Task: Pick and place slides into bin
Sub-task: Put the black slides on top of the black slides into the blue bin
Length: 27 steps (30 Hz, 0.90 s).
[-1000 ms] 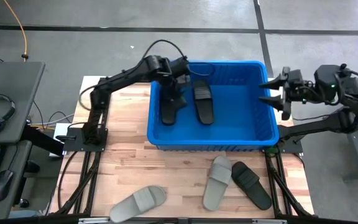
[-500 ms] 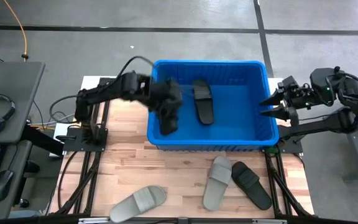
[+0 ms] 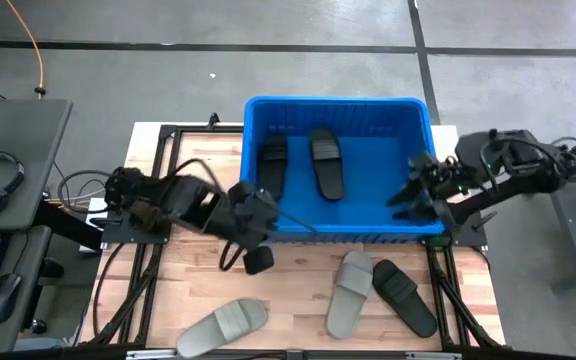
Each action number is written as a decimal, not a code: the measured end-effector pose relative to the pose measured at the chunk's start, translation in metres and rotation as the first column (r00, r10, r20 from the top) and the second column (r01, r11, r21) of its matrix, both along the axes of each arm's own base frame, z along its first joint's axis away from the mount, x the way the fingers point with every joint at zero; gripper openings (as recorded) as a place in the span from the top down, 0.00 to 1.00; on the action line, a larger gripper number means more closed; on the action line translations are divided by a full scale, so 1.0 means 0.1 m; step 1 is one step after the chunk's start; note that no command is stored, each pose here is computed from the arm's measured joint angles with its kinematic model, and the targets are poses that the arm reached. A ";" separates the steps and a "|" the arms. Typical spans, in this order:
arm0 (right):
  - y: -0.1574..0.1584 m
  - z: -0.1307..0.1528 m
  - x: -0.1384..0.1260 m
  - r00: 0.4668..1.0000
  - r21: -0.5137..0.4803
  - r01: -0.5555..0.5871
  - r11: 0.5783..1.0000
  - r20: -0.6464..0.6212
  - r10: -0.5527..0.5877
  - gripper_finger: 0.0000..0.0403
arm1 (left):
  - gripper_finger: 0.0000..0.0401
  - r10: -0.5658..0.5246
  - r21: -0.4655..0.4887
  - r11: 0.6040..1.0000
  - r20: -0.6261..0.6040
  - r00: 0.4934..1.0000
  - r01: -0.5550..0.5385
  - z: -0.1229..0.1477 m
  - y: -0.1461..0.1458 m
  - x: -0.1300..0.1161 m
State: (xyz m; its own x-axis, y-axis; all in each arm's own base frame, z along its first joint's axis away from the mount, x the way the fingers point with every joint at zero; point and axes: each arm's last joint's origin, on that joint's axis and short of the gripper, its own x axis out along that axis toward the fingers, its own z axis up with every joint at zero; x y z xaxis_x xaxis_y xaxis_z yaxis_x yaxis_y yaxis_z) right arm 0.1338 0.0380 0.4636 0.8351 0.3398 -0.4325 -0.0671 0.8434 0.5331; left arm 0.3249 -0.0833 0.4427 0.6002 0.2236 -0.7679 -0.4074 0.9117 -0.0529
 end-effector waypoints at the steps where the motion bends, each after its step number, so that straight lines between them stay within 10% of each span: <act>1: 0.05 -0.01 0.00 1.000 0.011 0.001 1.000 -0.019 -0.001 0.58 | 0.98 0.014 0.003 1.000 0.009 1.000 -0.014 0.01 -0.05 -0.02; 18: 1.34 -0.61 0.04 0.907 -0.104 -0.015 0.994 -0.420 -0.030 0.65 | 0.98 0.090 -0.012 0.996 0.110 0.990 -0.089 0.03 -0.56 -0.25; 27: 1.97 -0.91 0.14 0.790 0.065 -0.108 0.992 -0.600 0.125 0.65 | 0.98 0.130 -0.072 0.990 0.118 0.984 -0.123 0.03 -0.56 -0.24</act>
State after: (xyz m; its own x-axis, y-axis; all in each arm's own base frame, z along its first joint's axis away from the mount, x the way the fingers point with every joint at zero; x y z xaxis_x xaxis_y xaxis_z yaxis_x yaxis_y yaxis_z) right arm 0.1474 0.2351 0.3725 0.3622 0.4362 -0.8237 0.1781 0.8351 0.5205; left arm 0.3008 -0.1393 0.4459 0.6604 0.2565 -0.7057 -0.5061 0.8463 -0.1660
